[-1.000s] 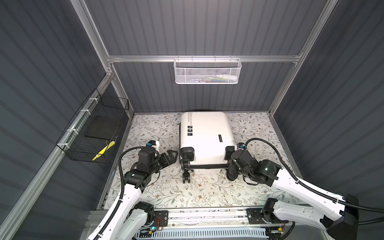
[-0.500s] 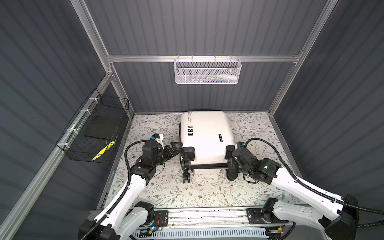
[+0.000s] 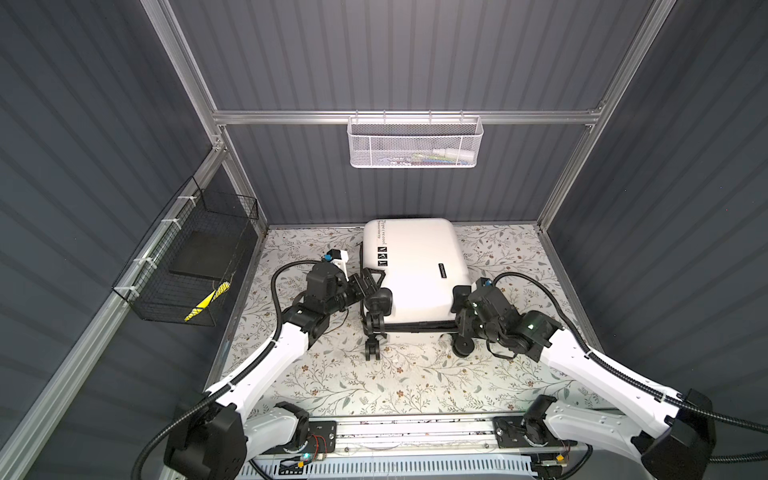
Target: Pack the luggage
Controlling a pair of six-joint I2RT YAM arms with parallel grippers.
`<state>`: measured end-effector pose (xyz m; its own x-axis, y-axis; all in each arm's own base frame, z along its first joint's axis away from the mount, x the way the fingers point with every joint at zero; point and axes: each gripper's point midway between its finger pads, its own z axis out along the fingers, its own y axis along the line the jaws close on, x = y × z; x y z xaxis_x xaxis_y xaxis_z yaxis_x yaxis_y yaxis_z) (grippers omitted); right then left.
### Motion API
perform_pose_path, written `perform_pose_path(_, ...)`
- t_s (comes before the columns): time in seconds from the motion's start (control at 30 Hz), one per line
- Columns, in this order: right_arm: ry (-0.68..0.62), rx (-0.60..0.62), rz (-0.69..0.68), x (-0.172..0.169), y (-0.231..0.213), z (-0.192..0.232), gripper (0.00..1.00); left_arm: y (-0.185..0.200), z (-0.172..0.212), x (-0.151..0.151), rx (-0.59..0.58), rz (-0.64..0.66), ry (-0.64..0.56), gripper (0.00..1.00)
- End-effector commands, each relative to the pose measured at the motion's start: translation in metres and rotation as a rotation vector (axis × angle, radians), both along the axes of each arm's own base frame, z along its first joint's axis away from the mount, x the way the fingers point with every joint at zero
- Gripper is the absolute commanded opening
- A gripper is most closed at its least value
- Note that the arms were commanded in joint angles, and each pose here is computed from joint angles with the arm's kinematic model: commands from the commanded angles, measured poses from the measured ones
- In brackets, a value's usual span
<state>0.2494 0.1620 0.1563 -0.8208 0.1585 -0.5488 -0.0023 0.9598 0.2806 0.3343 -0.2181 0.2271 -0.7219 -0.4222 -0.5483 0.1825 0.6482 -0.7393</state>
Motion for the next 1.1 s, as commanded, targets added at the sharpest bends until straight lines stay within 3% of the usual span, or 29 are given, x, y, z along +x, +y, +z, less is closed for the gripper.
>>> perform_pose_path(0.0, -0.019, 0.010, -0.054, 0.016, -0.008, 0.008, 0.00, -0.031, 0.025, 0.007, -0.033, -0.071, -0.072, 0.99)
perform_pose_path(0.17, 0.007, 0.004, -0.066, 0.025, -0.014, 0.002, 0.00, -0.058, 0.030, 0.019, -0.039, -0.102, -0.081, 0.98)
perform_pose_path(0.33, 0.012, 0.009, -0.067, 0.024, -0.018, 0.004, 0.00, -0.057, 0.037, 0.024, 0.007, -0.100, -0.096, 1.00)
perform_pose_path(0.5, -0.010, 0.039, -0.047, 0.017, -0.018, 0.020, 0.00, -0.029, 0.055, 0.020, 0.136, -0.044, -0.153, 1.00)
perform_pose_path(0.67, -0.018, 0.076, -0.025, 0.012, -0.015, 0.035, 0.00, 0.017, 0.060, 0.013, 0.169, 0.032, -0.164, 1.00)
perform_pose_path(0.83, -0.013, 0.128, 0.011, 0.008, -0.005, 0.045, 0.00, 0.063, 0.041, 0.003, 0.209, 0.110, -0.129, 1.00)
perform_pose_path(1.07, -0.010, 0.171, 0.068, 0.004, 0.014, 0.053, 0.00, 0.086, -0.018, -0.021, 0.308, 0.149, -0.031, 1.00)
